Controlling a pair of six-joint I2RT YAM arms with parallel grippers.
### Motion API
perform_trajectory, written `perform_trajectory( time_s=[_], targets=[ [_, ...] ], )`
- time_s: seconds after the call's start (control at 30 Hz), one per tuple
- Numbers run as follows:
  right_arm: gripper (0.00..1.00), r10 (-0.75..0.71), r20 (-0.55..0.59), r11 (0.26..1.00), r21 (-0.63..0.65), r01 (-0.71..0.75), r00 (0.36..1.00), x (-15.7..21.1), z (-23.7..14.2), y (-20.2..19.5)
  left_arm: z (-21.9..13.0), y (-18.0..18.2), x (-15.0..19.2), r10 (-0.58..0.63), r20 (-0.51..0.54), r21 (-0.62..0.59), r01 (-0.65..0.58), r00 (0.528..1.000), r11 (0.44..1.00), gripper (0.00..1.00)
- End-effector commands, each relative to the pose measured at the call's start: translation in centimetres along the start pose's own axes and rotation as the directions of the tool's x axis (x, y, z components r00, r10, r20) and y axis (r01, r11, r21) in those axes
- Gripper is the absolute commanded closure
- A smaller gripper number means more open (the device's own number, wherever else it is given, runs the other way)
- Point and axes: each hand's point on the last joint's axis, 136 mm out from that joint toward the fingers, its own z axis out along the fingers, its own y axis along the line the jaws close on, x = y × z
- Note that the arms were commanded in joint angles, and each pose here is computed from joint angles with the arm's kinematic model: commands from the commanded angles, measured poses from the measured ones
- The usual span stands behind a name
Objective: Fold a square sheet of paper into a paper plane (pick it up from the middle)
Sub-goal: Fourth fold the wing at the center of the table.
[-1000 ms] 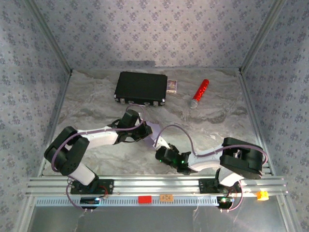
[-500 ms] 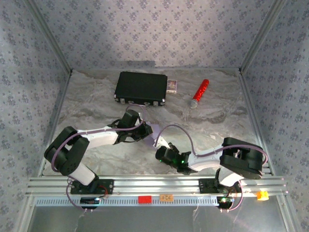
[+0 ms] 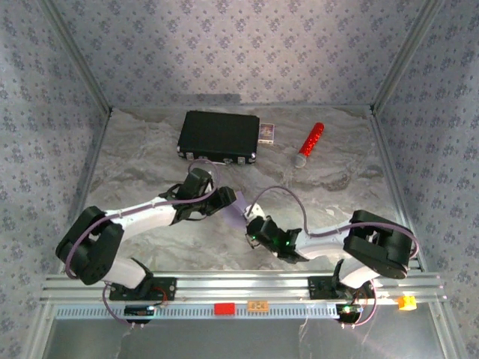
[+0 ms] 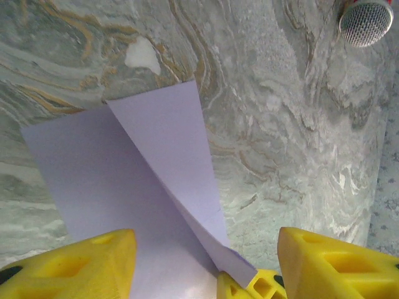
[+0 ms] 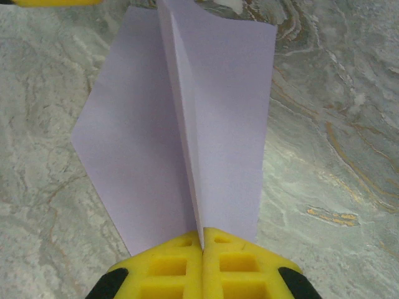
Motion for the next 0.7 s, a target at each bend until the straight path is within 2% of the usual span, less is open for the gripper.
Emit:
perform_trajectory(
  time_s=[0.0,0.53,0.67],
  targets=[
    [0.93,0.094,-0.018,0.993,-0.072,-0.095,0.995,0.0,0.0,0.5,-0.9,0.3,-0.8,0.016,0.039,-0.028,-0.015,0.999,0.999,0.38],
    [0.92,0.208,-0.131,0.962,-0.154,-0.227,0.969,0.8,1.1,0.6,-0.8,0.4,-0.7,0.008,0.034,-0.031,-0.007,0.999,1.000,0.39],
    [0.92,0.278,-0.169,0.930,-0.201,-0.309,0.946,0.7,1.4,0.8,-0.8,0.4,-0.7,0.009,0.037,-0.025,-0.008,0.999,1.000,0.53]
  ],
)
